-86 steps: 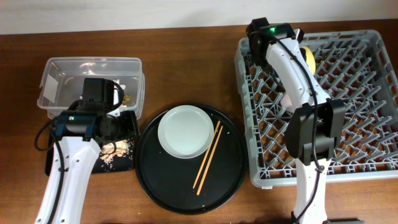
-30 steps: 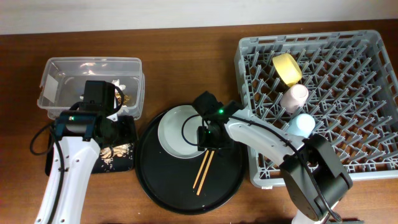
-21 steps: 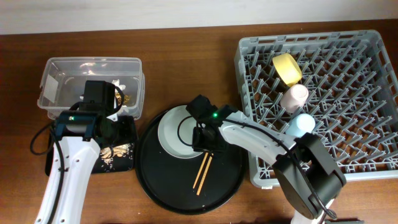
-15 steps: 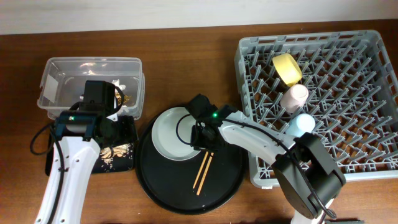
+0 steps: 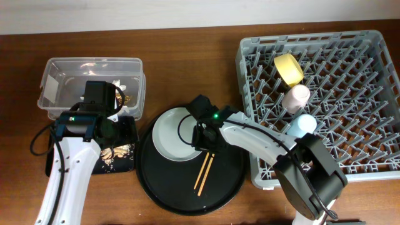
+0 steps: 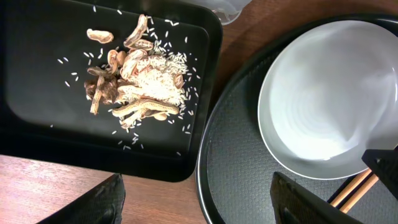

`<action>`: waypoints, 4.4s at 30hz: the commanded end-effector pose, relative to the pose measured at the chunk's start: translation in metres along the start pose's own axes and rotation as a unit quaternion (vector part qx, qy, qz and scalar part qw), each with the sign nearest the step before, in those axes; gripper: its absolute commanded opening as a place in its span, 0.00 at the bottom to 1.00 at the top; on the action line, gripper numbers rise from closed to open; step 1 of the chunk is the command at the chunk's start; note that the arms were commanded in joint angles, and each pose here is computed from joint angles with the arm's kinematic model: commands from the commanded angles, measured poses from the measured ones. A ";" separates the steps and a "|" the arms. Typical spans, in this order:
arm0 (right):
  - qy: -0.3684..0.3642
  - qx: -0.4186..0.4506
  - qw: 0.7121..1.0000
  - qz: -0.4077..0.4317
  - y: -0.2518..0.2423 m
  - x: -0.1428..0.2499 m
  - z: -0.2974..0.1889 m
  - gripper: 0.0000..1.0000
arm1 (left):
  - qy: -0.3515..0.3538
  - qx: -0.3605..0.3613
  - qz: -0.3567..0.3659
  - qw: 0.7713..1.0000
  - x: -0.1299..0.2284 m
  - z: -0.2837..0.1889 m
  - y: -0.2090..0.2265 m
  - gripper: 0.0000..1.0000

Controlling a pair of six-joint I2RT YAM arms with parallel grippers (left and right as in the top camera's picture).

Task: Sort waste into correct bins and load items into the dishwasher rack
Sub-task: 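Move the right gripper to the white plate and grasp its rim, then lift the white plate with the right gripper and stand it upright in the rack, then grasp one wooden chopstick with the right gripper and place it in the rack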

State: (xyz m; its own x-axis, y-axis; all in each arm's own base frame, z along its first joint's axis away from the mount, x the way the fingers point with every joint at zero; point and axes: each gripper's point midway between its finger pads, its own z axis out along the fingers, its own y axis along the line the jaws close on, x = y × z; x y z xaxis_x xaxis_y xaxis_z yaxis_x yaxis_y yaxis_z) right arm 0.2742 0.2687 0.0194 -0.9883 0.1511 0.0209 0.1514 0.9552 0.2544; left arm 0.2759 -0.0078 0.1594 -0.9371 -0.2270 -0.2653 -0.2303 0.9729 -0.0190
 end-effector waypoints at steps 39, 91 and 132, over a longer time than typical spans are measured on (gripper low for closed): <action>-0.353 0.417 0.834 -0.071 -0.162 -0.182 -0.254 0.04 | -0.011 -0.001 -0.007 1.000 -0.004 -0.004 0.001 0.75; 0.043 0.052 0.993 -0.094 -0.064 0.048 0.006 0.75 | -0.012 -0.001 -0.007 1.000 -0.004 -0.004 0.001 0.75; 0.010 0.118 0.992 -0.044 -0.065 0.037 0.006 0.38 | -0.012 0.000 -0.007 1.000 -0.004 -0.004 0.001 0.75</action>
State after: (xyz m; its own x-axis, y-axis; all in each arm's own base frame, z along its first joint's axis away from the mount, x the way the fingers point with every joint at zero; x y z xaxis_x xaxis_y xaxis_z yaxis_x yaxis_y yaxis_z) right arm 0.2333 0.2182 0.0040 -0.9982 0.0560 0.0192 0.0570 0.9969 0.0542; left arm 0.2783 -0.0079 0.1600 -0.9344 -0.2271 -0.2744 -0.2301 0.9729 -0.0219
